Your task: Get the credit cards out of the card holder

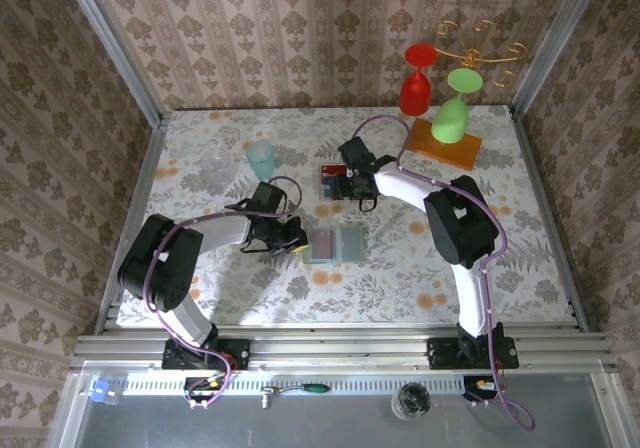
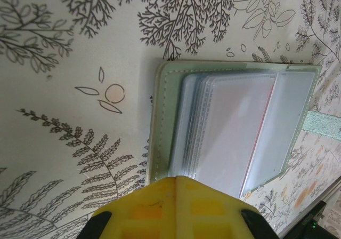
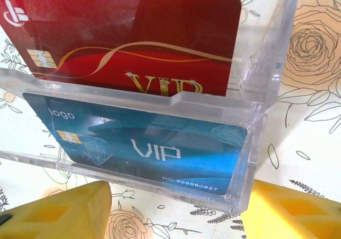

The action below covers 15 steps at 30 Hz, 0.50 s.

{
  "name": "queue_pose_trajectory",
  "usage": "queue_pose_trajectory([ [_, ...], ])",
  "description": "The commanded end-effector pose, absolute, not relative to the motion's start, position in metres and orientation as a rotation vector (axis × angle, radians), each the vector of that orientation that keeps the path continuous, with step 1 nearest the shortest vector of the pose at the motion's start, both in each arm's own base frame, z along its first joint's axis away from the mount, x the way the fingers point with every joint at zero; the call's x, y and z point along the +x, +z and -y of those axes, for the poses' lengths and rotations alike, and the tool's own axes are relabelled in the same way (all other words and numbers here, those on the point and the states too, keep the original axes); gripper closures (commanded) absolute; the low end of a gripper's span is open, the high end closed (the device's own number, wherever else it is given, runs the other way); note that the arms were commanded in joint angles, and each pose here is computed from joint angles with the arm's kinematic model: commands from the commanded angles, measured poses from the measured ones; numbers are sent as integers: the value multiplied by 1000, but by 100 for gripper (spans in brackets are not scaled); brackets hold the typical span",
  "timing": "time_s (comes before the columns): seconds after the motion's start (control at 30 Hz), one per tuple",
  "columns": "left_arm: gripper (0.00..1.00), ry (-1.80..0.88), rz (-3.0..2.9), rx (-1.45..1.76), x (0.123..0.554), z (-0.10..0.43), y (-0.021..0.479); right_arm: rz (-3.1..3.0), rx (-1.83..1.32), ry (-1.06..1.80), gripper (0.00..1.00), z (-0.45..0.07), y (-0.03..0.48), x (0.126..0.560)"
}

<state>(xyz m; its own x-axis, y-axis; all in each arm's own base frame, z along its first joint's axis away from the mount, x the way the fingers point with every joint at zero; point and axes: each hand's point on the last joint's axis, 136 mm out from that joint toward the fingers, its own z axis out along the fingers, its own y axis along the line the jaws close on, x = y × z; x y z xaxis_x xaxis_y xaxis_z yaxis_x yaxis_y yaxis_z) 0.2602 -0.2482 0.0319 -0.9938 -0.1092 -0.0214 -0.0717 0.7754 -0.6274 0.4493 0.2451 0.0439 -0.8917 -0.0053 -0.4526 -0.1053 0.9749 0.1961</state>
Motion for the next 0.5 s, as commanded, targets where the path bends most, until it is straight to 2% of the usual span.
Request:
queue_pose_trajectory([
  [0.0, 95, -1050, -2895, -144, 257, 248, 38, -2630, -70, 316, 36, -248, 62, 445],
  [0.47, 98, -1054, -2906, -116, 252, 250, 43, -2711, -78, 548, 42, -276, 84, 374],
])
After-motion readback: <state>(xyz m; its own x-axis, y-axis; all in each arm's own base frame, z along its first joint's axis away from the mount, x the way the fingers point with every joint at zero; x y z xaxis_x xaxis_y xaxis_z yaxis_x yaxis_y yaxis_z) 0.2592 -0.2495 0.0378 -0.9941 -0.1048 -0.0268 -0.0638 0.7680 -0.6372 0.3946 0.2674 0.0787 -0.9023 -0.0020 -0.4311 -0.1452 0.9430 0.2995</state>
